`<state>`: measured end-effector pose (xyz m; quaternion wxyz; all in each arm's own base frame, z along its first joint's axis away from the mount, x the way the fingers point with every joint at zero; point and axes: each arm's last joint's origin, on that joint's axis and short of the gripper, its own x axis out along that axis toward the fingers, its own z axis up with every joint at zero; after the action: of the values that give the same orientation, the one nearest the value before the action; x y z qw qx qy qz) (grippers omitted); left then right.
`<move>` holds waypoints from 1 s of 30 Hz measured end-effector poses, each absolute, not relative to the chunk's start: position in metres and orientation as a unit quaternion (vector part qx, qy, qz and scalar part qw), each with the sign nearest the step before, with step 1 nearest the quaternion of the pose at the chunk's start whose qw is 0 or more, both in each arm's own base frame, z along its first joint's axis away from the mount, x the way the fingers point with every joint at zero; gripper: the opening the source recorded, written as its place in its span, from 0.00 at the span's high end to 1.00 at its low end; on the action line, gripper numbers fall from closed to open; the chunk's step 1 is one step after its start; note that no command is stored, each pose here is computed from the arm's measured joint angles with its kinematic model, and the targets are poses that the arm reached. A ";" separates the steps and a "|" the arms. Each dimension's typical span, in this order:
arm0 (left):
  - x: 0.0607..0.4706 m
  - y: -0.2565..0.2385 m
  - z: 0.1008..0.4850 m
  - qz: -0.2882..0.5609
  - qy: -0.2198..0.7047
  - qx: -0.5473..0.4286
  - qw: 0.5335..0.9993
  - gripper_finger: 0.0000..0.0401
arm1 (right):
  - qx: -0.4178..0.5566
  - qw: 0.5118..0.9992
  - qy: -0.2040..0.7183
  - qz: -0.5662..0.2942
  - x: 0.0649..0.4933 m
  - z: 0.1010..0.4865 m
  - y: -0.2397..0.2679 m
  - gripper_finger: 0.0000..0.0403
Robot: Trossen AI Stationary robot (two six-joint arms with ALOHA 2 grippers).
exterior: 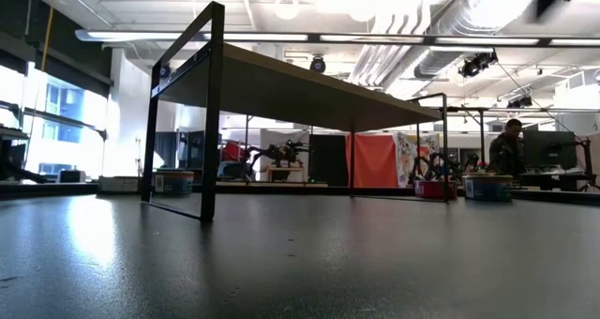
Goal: Stack canned seafood by type on shelf
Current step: Stack the red tuna can on the top of the other red tuna can on the shelf
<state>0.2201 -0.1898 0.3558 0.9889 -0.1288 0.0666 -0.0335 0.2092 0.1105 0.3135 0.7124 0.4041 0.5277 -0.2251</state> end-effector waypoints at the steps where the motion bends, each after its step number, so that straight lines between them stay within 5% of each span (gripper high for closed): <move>1: 0.221 -0.189 0.357 -0.032 0.062 -0.133 0.989 1.00 | 0.415 0.693 0.543 -0.229 0.204 0.304 0.119 0.36; 6: 0.228 -0.187 0.358 -0.049 0.055 -0.145 0.987 1.00 | 0.440 0.616 0.594 -0.273 0.174 0.256 0.152 0.51; 12: 0.254 -0.193 0.329 -0.056 0.096 -0.071 0.991 1.00 | 0.445 0.580 0.591 -0.341 0.150 0.225 0.162 0.95; 22: 0.311 -0.225 0.250 -0.083 0.119 -0.004 0.989 1.00 | 0.433 0.543 0.598 -0.399 0.149 0.196 0.165 0.99; 30: 0.350 -0.252 0.230 -0.087 0.100 0.031 0.991 1.00 | 0.408 0.550 0.626 -0.373 0.167 0.165 0.186 1.00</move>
<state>0.3500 -0.2517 0.2304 0.9907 0.0314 0.0999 -0.0869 0.1670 0.1857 0.1647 0.5500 0.4077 0.6265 -0.3726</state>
